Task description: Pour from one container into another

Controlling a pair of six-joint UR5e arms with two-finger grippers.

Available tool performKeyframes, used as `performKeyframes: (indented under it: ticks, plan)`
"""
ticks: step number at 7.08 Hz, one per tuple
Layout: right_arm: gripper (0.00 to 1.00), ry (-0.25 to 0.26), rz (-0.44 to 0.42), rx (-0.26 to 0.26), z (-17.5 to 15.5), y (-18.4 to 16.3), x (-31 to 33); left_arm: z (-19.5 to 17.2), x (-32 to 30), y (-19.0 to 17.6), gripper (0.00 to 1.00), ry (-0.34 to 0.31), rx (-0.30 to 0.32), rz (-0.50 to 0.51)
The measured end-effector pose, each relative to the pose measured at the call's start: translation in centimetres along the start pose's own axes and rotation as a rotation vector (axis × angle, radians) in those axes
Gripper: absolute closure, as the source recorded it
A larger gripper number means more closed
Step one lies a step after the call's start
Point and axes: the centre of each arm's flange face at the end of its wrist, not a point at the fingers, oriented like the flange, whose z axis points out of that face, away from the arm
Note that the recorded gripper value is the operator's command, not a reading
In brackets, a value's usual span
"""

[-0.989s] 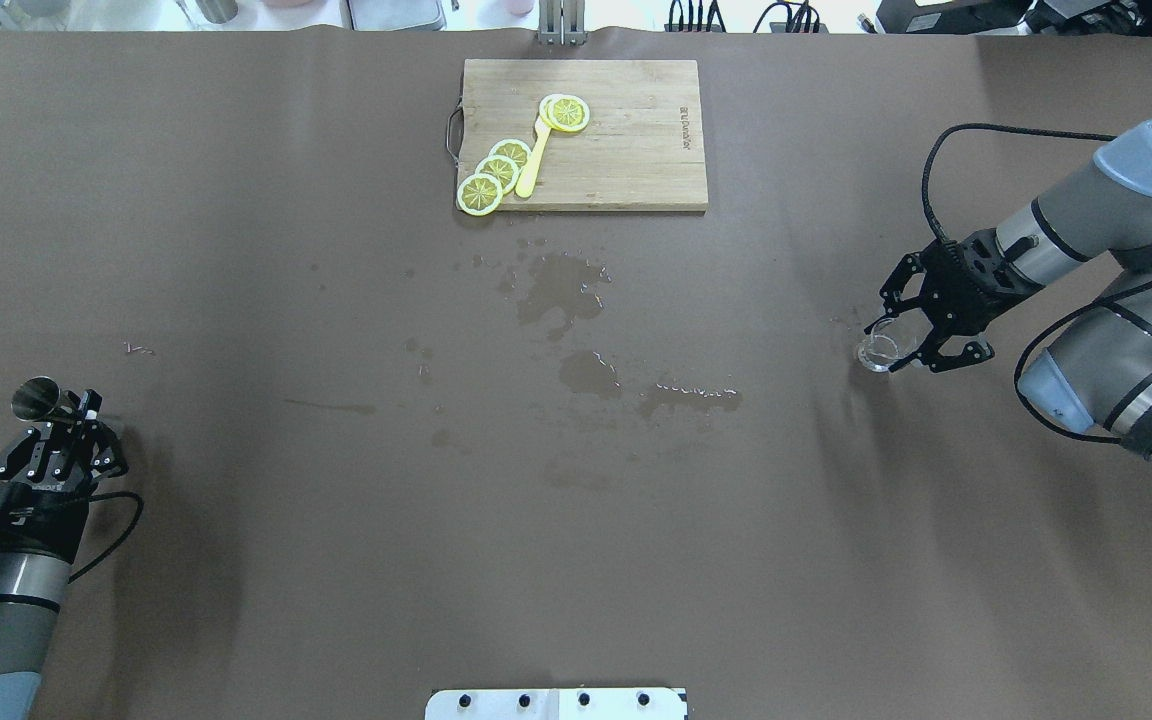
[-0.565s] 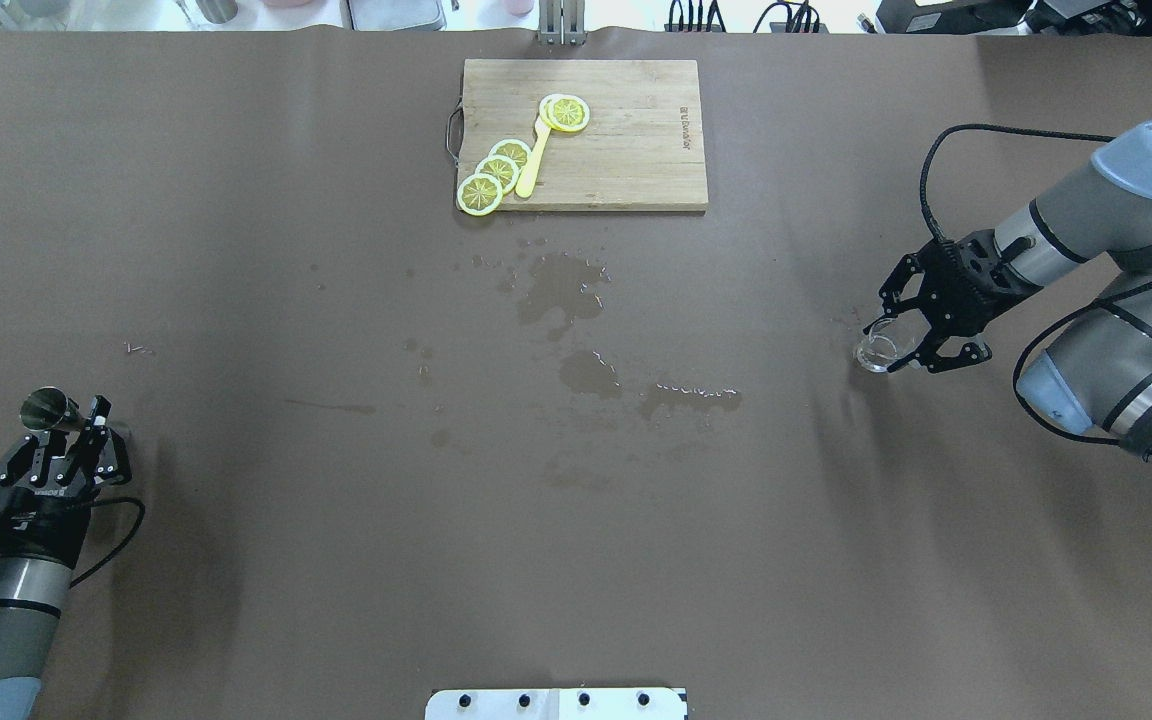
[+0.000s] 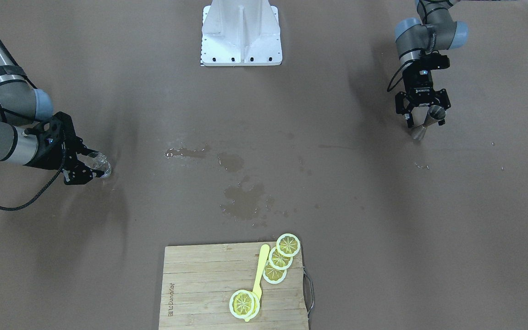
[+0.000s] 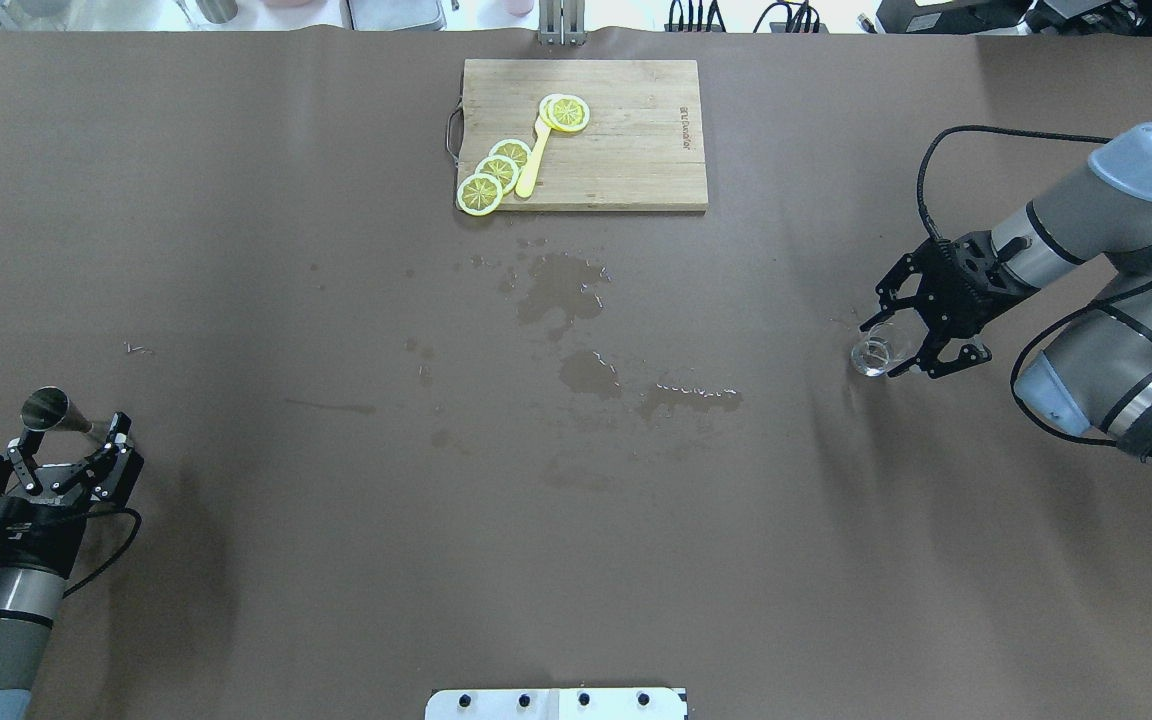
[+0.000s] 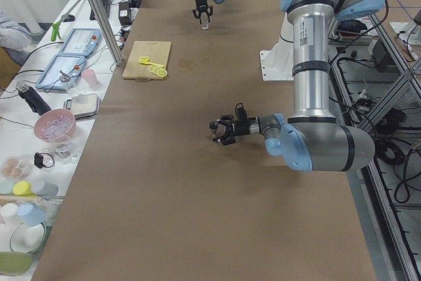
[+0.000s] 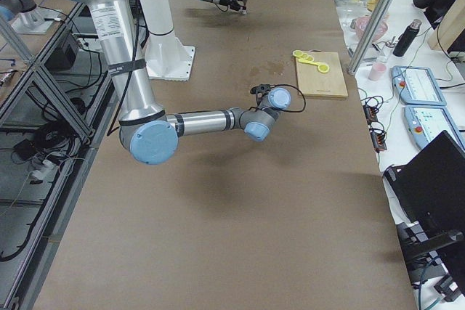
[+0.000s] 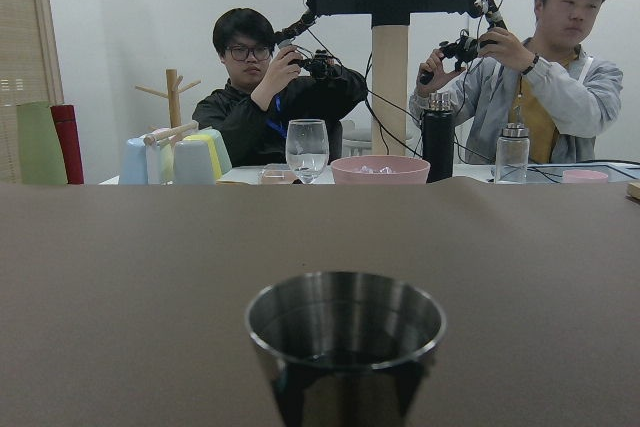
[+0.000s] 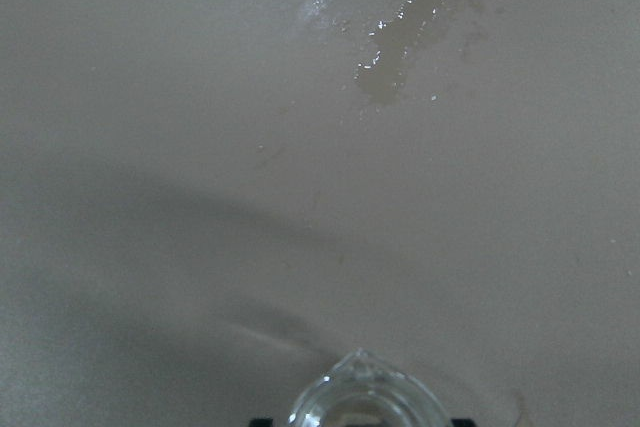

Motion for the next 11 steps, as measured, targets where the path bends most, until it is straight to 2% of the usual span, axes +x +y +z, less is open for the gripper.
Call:
performKeyframes:
  ticks: [4, 6, 7, 8, 9, 11]
  plan:
    - [0.02, 0.000, -0.006, 0.027, -0.3, -1.1, 0.2, -2.4, 0.2, -7.2, 0.01, 0.033, 0.002, -0.037]
    - [0.02, 0.000, 0.016, 0.068, -0.7, -2.7, 0.5, -3.6, 1.2, -11.7, 0.01, 0.048, -0.018, 0.013]
    - [0.01, 0.014, 0.031, 0.089, -1.1, -3.9, 1.0, -4.1, 2.5, -13.2, 0.01, 0.062, -0.055, 0.071]
    - [0.01, 0.030, 0.052, 0.108, -1.6, -5.3, 1.8, -4.2, 4.7, -14.2, 0.01, 0.083, -0.095, 0.142]
    - [0.01, 0.056, 0.086, 0.118, -2.6, -6.7, 3.1, -3.5, 8.4, -15.2, 0.01, 0.109, -0.129, 0.164]
    - [0.01, 0.165, 0.221, 0.110, -6.1, -8.5, 6.6, -0.2, 15.8, -18.8, 0.01, 0.205, -0.214, 0.156]
